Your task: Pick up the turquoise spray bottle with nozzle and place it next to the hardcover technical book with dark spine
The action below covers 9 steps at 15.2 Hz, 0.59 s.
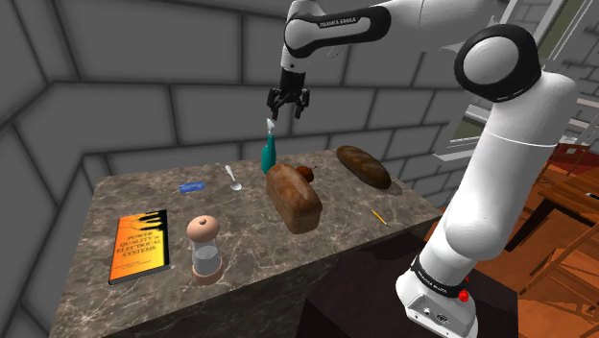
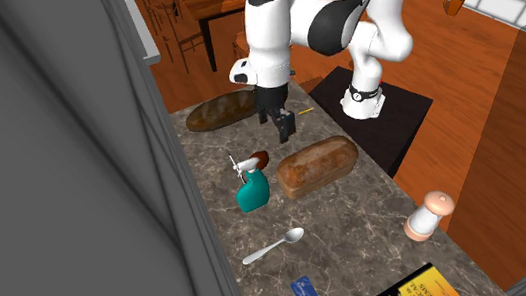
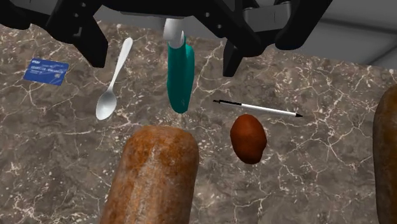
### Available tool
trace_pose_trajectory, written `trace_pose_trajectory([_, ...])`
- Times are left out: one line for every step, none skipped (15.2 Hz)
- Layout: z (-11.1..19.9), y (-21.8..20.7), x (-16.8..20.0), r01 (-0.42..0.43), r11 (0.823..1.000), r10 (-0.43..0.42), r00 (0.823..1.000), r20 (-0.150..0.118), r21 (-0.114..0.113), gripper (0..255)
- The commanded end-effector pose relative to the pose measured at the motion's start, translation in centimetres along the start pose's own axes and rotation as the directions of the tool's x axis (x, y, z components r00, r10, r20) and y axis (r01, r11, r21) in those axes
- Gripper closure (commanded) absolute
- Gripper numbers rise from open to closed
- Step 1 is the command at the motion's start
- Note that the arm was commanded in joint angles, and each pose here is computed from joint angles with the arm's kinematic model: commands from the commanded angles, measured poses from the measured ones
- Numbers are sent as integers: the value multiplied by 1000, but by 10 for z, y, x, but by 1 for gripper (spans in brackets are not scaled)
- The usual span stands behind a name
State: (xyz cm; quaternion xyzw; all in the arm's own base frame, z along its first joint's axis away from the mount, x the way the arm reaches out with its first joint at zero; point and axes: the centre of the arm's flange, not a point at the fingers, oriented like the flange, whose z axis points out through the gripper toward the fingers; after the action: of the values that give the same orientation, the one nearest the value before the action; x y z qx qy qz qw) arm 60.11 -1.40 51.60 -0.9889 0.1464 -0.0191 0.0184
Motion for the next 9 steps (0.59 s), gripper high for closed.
trace_pose_trajectory([11,-3,26,-9,1000,9,1000,10,-13,0])
trace_pose_trajectory([17,-5,38,-13,1000,13,1000,15,-19,0])
trace_pose_trajectory([24,-7,50,-17,1000,18,1000,20,-26,0])
trace_pose_trajectory([31,-9,62,-21,999,22,999,25,-32,0])
trace_pose_trajectory([38,-10,74,-26,999,27,999,30,-39,0])
trace_pose_trajectory([43,-11,83,-28,999,30,999,33,-43,0])
trace_pose_trajectory([48,-11,83,-28,999,30,999,33,-43,0])
trace_pose_trajectory([53,-11,82,-28,999,30,999,33,-43,0])
trace_pose_trajectory([58,-11,82,-28,999,30,999,33,-43,0])
